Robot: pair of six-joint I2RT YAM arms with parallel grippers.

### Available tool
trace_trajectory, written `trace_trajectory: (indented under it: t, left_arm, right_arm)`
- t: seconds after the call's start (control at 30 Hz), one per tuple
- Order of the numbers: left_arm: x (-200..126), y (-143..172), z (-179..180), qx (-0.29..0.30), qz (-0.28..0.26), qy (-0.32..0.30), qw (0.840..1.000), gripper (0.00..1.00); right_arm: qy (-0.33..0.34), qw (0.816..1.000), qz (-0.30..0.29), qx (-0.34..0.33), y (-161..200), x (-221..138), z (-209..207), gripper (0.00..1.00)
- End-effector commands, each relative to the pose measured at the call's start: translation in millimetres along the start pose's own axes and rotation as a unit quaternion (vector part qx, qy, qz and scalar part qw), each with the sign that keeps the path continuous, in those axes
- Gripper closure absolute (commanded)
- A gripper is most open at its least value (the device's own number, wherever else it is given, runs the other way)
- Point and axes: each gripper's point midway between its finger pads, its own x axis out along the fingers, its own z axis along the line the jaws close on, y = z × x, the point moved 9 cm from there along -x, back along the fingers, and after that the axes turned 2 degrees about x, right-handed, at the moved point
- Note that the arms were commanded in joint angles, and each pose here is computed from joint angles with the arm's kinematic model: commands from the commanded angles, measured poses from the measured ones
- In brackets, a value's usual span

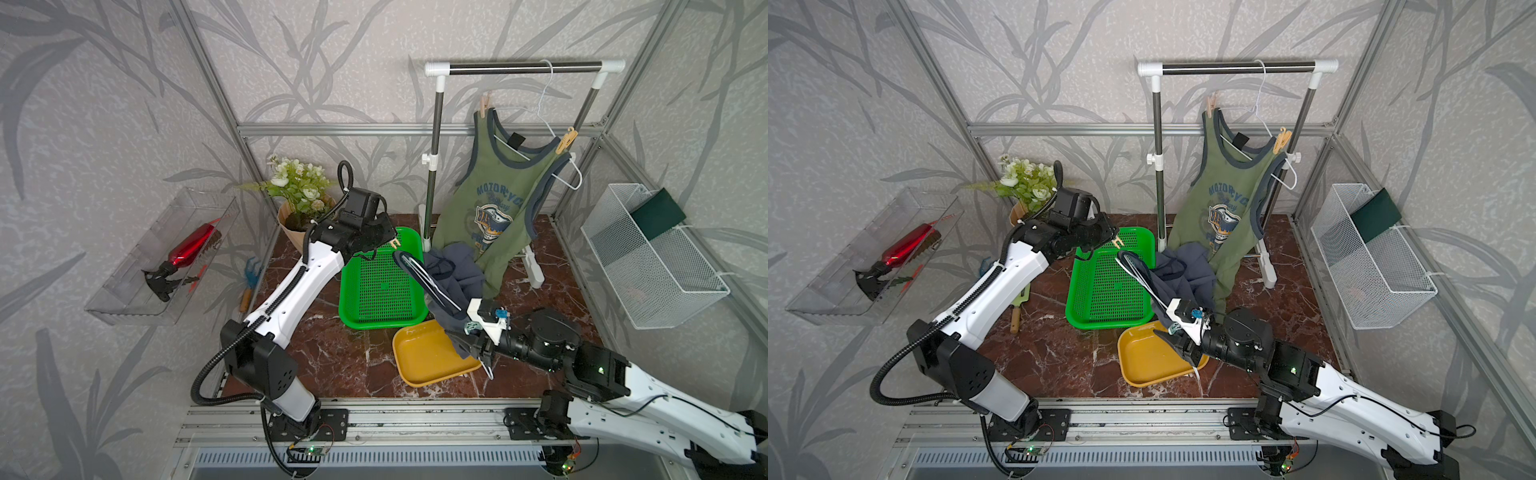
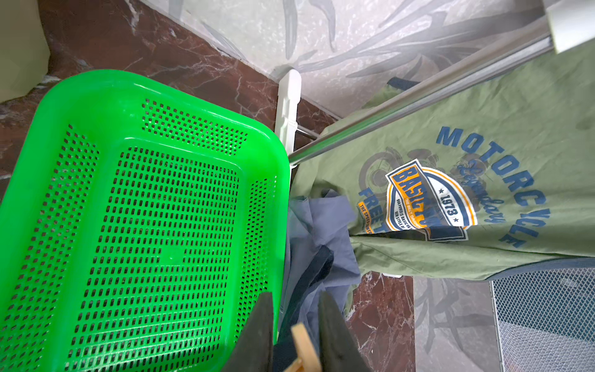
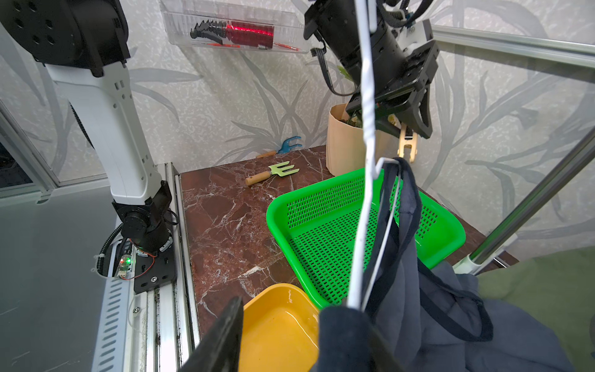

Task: Remove the clothespins securing tank tops to the hanger
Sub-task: Remove the clothespin from the hanger, then place the clothespin in the storage box.

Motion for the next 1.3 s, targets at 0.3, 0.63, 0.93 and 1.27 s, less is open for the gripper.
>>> trace_trajectory:
  t: [0.3, 0.63, 0.93, 1.27]
  left_arm:
    - [-22, -8, -7, 0.051, 0.022, 0.014, 0.998, 0.9]
    - [-48, 25, 0, 0.069, 0.038, 0.038, 0.996, 0.9]
    - [-46, 86, 6, 0.076, 0.079, 0.068, 0.992, 0.9]
    - [-11, 186, 17, 0.1, 0.134, 0.076, 0.983, 0.9]
  right_arm:
    - [0.035, 0.999, 0.005, -0.001, 0, -6, -5, 1.0]
    - [0.09, 0.994, 0.012, 0.053, -18, 9, -50, 1.0]
    - [0.13, 0.985, -0.007, 0.117, -23, 13, -112, 1.0]
    - [0.136, 0.981, -0.016, 0.137, -19, 11, -129, 1.0]
